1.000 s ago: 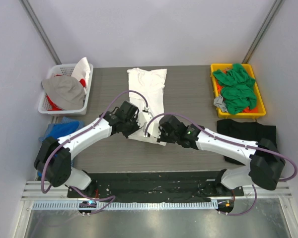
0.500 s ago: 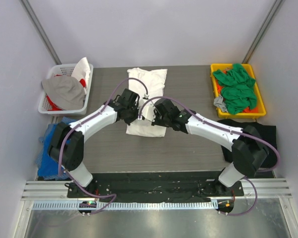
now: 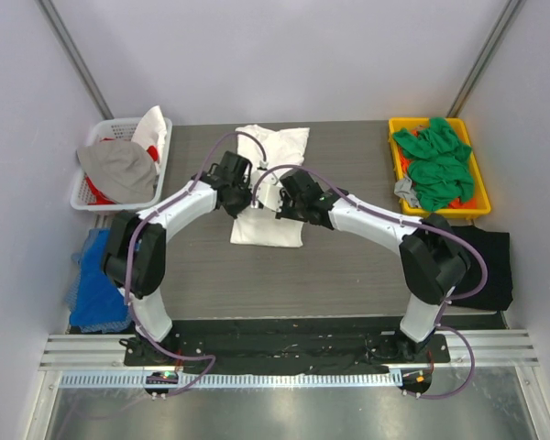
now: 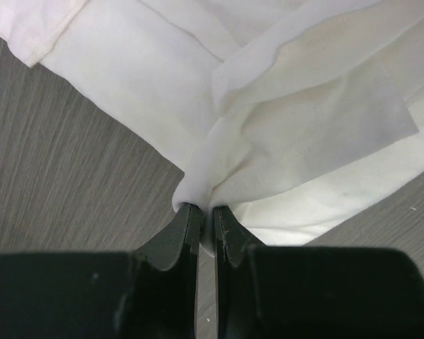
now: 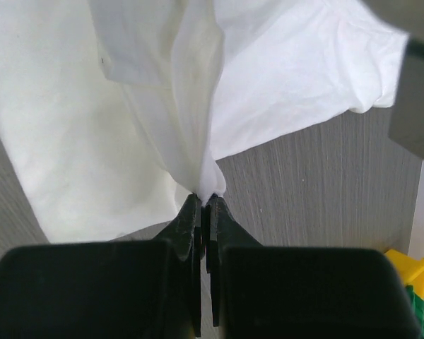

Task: Fold and stack the t-shirts
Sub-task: Fold the folded rectangular tshirt in 1/3 of the way

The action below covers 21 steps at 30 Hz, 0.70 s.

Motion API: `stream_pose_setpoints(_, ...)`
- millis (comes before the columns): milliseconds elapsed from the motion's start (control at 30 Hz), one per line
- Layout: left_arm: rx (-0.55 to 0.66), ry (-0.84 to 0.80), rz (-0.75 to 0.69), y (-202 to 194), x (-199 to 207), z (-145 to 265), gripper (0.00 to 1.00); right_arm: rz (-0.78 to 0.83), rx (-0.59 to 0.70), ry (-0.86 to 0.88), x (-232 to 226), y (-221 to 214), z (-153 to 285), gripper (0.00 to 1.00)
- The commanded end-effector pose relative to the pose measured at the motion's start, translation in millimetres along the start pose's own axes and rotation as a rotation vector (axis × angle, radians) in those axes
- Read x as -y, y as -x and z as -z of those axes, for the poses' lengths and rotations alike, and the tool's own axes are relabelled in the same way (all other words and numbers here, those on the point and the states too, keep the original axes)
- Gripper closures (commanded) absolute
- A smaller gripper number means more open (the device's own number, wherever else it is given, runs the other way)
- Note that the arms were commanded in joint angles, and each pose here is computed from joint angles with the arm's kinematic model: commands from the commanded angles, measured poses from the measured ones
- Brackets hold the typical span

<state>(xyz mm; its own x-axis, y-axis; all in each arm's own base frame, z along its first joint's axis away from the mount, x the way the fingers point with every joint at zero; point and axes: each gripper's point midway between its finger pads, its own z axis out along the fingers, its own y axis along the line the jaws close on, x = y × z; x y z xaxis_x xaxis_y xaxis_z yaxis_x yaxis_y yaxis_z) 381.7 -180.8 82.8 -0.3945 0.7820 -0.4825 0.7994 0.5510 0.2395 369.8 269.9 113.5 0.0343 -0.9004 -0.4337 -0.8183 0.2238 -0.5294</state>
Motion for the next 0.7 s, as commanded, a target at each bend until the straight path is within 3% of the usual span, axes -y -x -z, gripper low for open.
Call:
stream_pose_setpoints(0,0.07,0.047,-0.002,27.9,-27.0,1.6,1.0,-0.001,0.068,-0.072,34.4,21.0,-2.0,0.99)
stream_pose_setpoints(367,0.101,0.053,0.009,57.2,-47.4,-11.3,1.0,-0.003,0.053,-0.087,55.9,18.7,-26.0,0.99)
stream_pose_setpoints(667,0.072,0.069,-0.001,49.0,-53.0,-19.8,1.0,0.0,0.048,-0.105,71.4,20.9,-40.7,0.99)
